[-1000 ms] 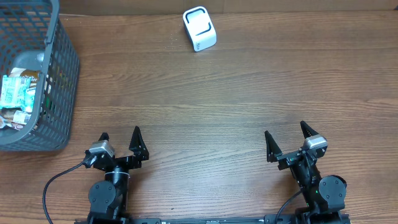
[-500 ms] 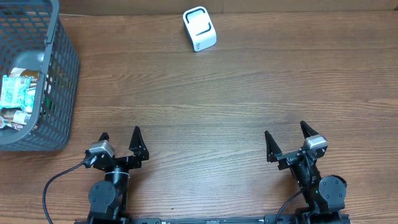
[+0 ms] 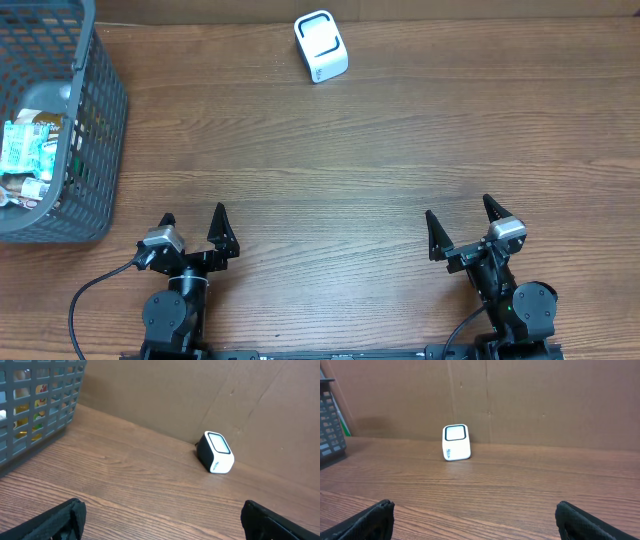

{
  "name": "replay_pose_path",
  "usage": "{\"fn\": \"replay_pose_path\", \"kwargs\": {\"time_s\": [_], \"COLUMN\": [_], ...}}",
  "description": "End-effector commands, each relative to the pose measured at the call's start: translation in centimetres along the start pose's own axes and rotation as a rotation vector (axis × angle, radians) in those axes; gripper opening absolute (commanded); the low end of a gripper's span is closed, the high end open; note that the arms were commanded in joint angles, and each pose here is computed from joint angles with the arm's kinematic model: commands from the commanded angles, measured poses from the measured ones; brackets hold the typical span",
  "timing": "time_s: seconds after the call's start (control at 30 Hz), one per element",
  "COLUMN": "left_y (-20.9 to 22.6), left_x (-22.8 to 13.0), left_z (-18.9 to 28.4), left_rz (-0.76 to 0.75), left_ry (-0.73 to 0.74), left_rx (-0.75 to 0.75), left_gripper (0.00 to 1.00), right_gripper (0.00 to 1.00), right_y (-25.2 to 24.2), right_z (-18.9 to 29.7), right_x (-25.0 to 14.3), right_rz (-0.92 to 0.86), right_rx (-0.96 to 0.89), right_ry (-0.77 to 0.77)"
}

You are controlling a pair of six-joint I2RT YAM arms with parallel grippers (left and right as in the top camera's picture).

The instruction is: Scan the item barcode

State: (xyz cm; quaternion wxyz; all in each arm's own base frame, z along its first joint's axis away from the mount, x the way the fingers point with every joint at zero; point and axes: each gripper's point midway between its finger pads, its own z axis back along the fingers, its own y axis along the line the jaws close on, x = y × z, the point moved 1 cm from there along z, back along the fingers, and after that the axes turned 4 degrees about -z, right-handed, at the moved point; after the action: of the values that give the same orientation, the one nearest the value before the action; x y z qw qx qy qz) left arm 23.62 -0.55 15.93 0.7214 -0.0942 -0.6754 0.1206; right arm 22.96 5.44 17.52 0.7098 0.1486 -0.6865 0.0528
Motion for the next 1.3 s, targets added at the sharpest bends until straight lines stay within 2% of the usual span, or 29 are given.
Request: {"fn": "replay_pose_path", "kwargs": {"time_s": [0.0,0.7,0.83,1.07,1.27], "left_y": [-0.1,0.0,0.2,-1.1,-2.5], "left_x": [-0.1,-0.1,0.7,4.6,8.3], "left_z": [0.0,0.0,0.0,0.6,2.2], "left_rz": [-0.016,-0.016,-0.010,-0.045,-0.046], "left_ry": [0.001,-0.001,-0.038,-0.173,-0.175], "left_rx": [-0.004,-0.001,0.016,-0.027,-0.059], "left_gripper": [1.00,1.00,1.00,1.00,0.99], "right_gripper": [1.00,1.00,1.00,1.00,1.00], "right_y": [0.1,0.1,0.1,0.1,0.1], "right_z": [-0.1,-0.1,-0.1,-0.1,-0.1], "right_x": [-0.4,-0.4,-0.4,-0.4,-0.4], "right_rz": [-0.003,-0.003,-0.003,-0.003,-0.003], "right_rx": [0.007,0.007,0.008,0.007,0.008], "right_ry": [0.004,0.004,0.004,0.004,0.004]}}
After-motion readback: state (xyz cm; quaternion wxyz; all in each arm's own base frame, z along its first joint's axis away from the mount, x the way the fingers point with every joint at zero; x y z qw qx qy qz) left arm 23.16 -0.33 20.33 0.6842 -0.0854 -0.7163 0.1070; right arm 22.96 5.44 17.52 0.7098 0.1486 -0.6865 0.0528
